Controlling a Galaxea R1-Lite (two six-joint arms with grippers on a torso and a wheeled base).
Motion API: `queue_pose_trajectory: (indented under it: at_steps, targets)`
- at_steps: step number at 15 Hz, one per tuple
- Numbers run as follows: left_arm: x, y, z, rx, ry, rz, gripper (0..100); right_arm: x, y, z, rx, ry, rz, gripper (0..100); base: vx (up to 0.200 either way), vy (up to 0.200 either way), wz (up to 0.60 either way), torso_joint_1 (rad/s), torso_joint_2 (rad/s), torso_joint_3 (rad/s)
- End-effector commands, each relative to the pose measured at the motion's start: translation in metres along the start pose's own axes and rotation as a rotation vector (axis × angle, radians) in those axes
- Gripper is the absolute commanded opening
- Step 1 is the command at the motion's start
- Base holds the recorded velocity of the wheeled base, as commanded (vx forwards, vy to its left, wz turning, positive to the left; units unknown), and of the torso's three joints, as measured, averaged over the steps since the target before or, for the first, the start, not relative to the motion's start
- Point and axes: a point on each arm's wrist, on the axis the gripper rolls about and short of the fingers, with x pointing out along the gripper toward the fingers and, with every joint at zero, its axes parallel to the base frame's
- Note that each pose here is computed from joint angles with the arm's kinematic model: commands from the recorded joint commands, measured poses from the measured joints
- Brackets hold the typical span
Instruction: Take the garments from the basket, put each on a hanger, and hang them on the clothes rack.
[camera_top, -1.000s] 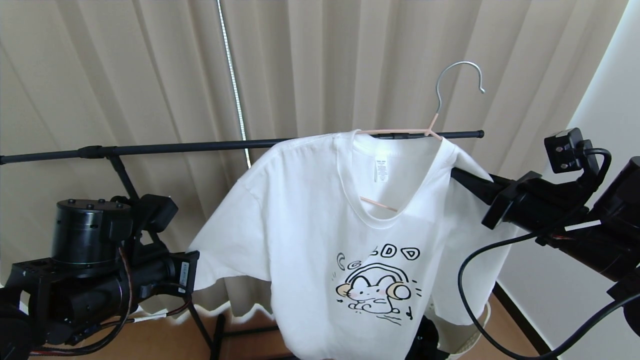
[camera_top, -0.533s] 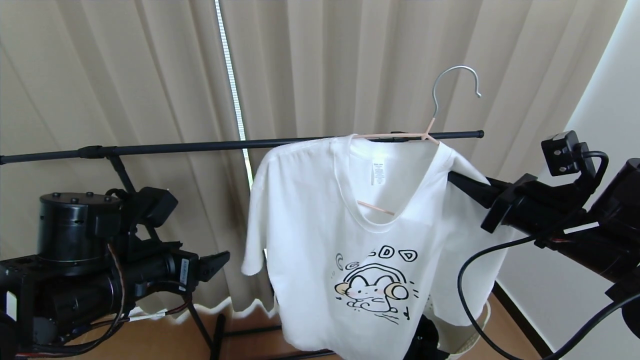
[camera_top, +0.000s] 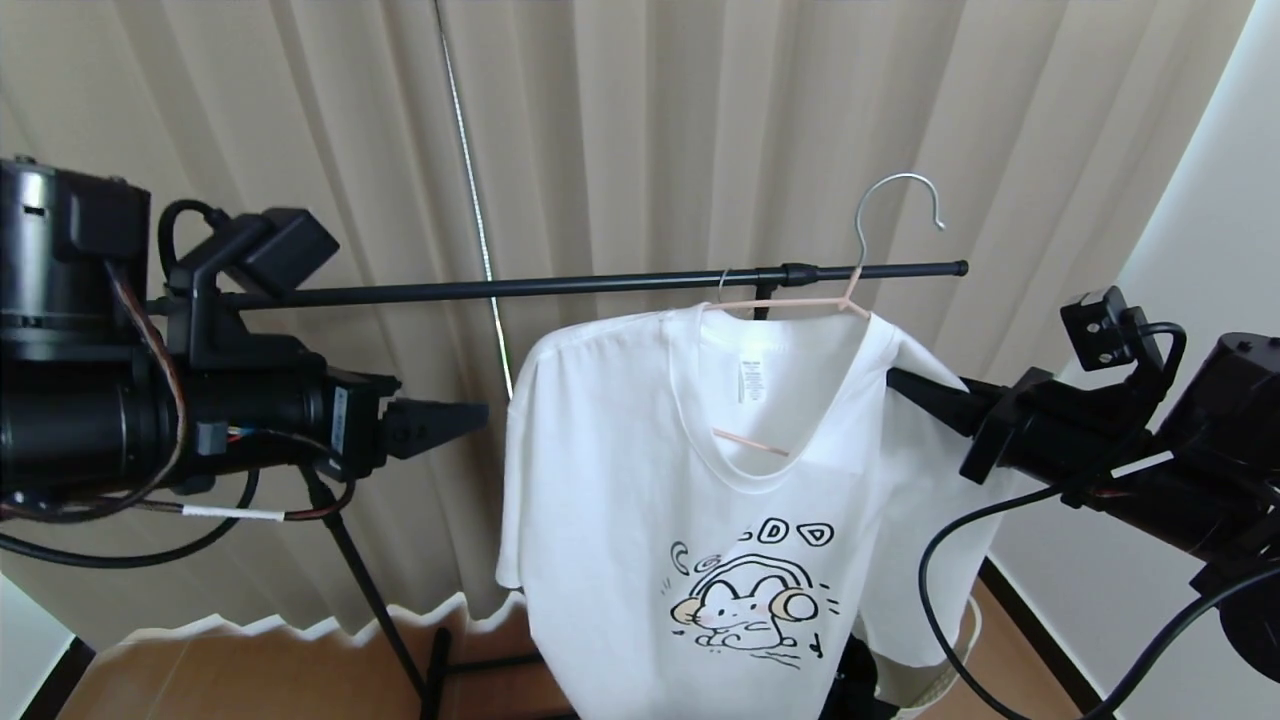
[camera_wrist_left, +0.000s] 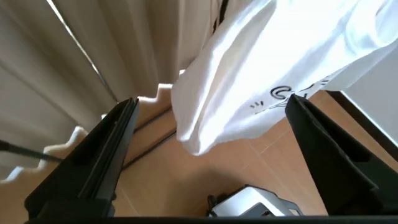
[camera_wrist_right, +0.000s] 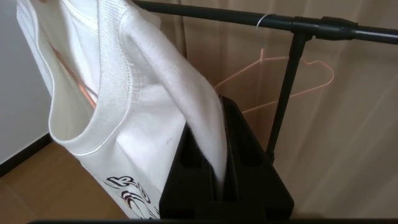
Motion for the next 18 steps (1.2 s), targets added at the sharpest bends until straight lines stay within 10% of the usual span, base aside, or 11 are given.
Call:
queue_pose_trajectory:
  at_steps: [1,6,18]
  targets:
    - [-0.010,-0.006,0.032,0.072,-0.044,-0.089,100,0.002,-0.002,-0.005,0.010,0.017,0.000,0,0.000,0.000,0.00,0.000,0.00,0.000]
    - [0.014,-0.030,0.081,0.161,-0.014,-0.291,100,-0.001,0.002,-0.005,0.040,0.022,0.044,0,0.000,0.000,0.00,0.000,0.00,0.000]
    - [0.062,-0.053,0.090,0.397,0.085,-0.455,100,-0.001,0.024,-0.013,0.027,0.017,0.122,0,0.000,0.000,0.00,0.000,0.00,0.000]
